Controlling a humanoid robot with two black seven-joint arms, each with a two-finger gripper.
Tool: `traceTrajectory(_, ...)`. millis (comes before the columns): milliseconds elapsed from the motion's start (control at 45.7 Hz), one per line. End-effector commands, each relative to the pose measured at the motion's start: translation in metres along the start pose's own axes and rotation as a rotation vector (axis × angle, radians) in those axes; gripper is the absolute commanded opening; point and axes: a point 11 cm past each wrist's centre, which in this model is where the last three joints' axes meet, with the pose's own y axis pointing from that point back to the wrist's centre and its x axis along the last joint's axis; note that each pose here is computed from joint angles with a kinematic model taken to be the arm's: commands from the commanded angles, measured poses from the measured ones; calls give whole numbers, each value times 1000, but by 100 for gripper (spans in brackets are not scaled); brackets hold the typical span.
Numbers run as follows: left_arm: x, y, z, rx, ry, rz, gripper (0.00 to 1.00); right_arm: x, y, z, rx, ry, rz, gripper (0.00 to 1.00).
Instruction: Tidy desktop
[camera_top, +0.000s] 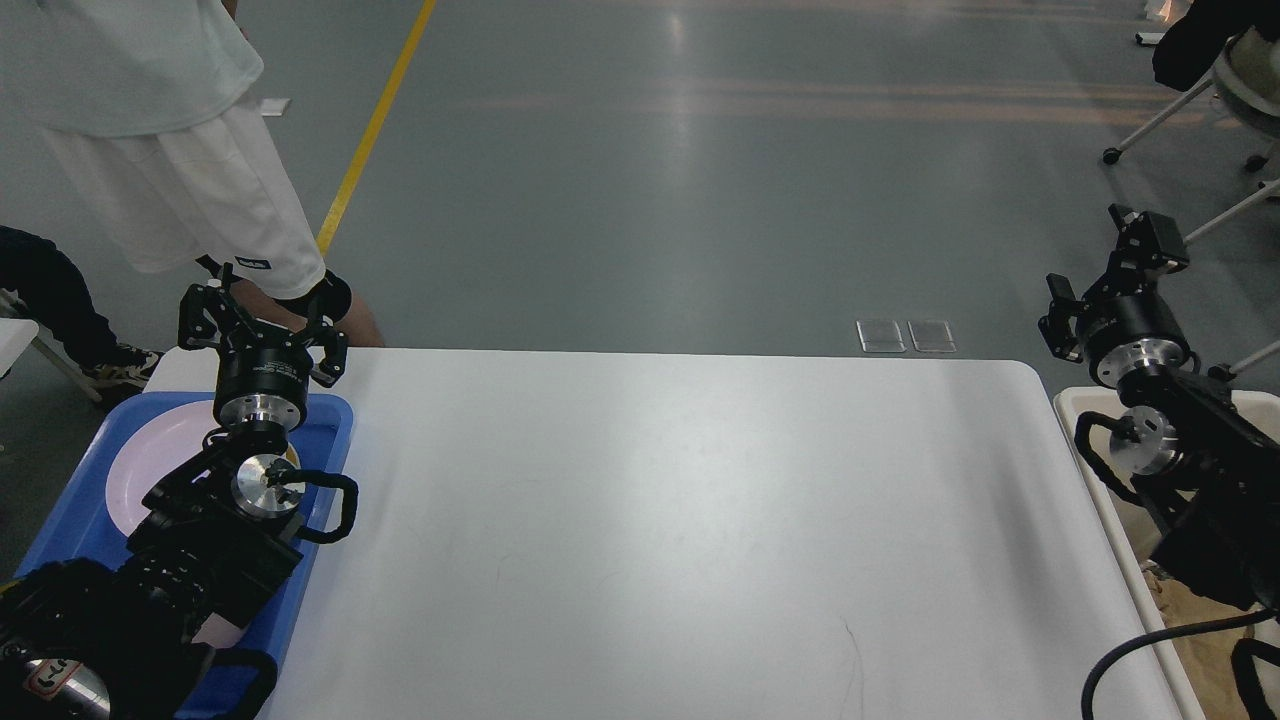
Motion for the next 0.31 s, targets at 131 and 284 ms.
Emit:
traceTrajectory(131, 0, 0, 0, 0, 0, 0, 96, -45, 2, 27, -9, -101, -49, 100)
traceTrajectory(284, -1, 0, 0, -1, 0, -1, 96, -42, -1, 18, 2, -90, -46, 100)
